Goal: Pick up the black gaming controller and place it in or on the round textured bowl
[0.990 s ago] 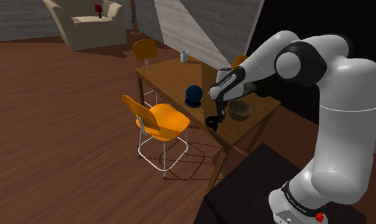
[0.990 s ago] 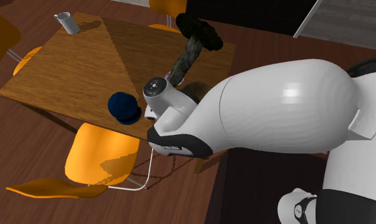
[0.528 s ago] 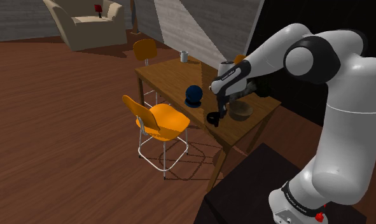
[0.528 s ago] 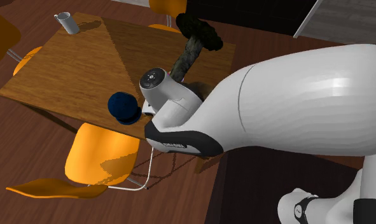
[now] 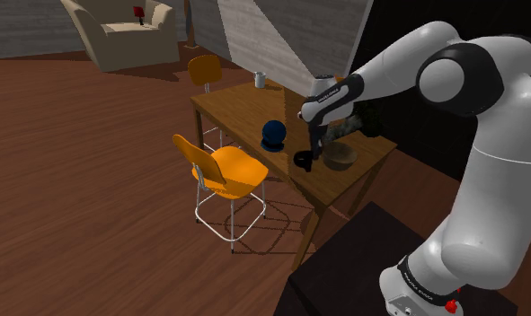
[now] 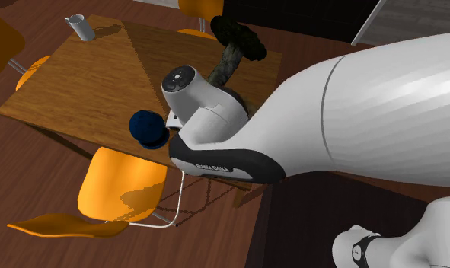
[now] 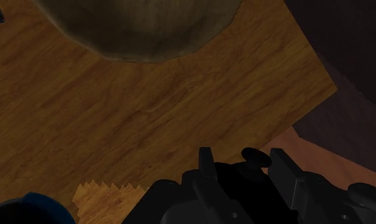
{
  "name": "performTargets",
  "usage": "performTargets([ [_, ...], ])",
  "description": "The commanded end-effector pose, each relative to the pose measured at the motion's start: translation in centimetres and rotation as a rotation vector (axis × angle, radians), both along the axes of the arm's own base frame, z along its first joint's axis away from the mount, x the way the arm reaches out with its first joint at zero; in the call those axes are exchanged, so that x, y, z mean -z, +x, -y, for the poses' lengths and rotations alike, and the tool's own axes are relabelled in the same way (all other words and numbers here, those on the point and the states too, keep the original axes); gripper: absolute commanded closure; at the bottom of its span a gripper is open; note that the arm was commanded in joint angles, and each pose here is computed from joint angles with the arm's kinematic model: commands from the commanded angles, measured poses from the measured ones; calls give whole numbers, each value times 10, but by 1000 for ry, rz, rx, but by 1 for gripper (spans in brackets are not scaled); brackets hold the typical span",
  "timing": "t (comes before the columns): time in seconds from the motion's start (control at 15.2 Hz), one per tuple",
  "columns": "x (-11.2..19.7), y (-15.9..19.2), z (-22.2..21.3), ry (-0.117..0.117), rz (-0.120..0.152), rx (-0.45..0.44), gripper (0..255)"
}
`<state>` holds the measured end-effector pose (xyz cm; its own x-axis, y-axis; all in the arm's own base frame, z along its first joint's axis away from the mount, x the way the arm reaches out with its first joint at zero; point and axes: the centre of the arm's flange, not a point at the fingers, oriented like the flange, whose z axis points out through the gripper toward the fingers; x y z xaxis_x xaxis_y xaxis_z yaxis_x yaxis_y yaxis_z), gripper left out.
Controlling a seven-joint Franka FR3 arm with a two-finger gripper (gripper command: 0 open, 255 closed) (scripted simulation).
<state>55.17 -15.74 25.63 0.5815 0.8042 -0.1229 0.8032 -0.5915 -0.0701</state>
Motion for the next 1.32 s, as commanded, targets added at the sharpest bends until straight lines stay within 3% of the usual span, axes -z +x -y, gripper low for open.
performTargets([
  [0.0, -11, 0, -1, 0, 0, 0, 255],
  [0.59, -59, 0, -1, 0, 0, 0, 255],
  [0.79, -60, -1, 6, 0, 0, 0, 255],
  [0.86, -60, -1, 6, 0, 0, 0, 0],
  [1.25, 10, -27, 43, 95, -11, -183, 0],
])
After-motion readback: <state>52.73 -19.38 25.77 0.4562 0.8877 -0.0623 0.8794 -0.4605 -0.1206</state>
